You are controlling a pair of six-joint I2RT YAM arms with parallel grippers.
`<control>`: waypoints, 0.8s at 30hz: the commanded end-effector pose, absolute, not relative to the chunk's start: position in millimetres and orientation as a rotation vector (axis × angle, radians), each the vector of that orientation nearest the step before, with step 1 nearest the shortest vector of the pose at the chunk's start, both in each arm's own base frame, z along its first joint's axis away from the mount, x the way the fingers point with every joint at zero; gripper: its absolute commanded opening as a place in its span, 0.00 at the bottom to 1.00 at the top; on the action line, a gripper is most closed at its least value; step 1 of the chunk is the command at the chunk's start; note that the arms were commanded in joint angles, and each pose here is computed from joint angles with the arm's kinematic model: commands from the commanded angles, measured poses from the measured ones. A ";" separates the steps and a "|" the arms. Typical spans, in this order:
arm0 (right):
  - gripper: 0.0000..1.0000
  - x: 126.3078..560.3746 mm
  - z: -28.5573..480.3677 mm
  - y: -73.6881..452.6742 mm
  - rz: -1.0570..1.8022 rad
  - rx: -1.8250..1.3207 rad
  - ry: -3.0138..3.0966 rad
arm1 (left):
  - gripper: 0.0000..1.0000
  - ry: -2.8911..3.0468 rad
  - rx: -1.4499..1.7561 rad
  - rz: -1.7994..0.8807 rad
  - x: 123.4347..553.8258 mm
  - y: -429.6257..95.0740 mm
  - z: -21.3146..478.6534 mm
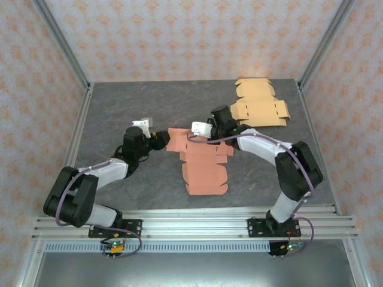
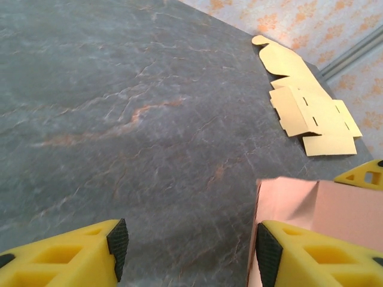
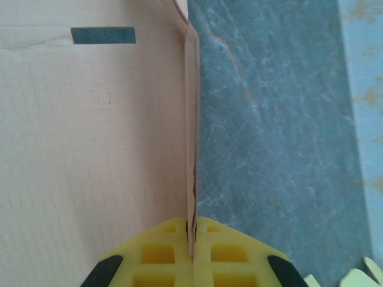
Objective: Fold the paper box
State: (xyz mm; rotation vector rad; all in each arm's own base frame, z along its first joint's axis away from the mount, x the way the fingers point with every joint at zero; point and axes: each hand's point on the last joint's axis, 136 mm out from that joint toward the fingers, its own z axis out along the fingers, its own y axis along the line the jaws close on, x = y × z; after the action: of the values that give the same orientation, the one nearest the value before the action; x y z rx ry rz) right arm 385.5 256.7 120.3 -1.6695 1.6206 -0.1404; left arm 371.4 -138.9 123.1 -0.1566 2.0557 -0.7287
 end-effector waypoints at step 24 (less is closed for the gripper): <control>0.00 376.5 140.7 250.5 -0.265 -1.669 1.445 | 0.84 2.074 0.113 -0.916 375.5 -206.5 127.0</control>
State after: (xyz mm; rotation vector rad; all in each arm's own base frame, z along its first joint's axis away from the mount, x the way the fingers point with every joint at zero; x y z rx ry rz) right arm 380.1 248.5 139.3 -1.6517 1.4994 -0.2323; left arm 375.5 -179.7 102.4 -0.0249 2.1399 -0.8849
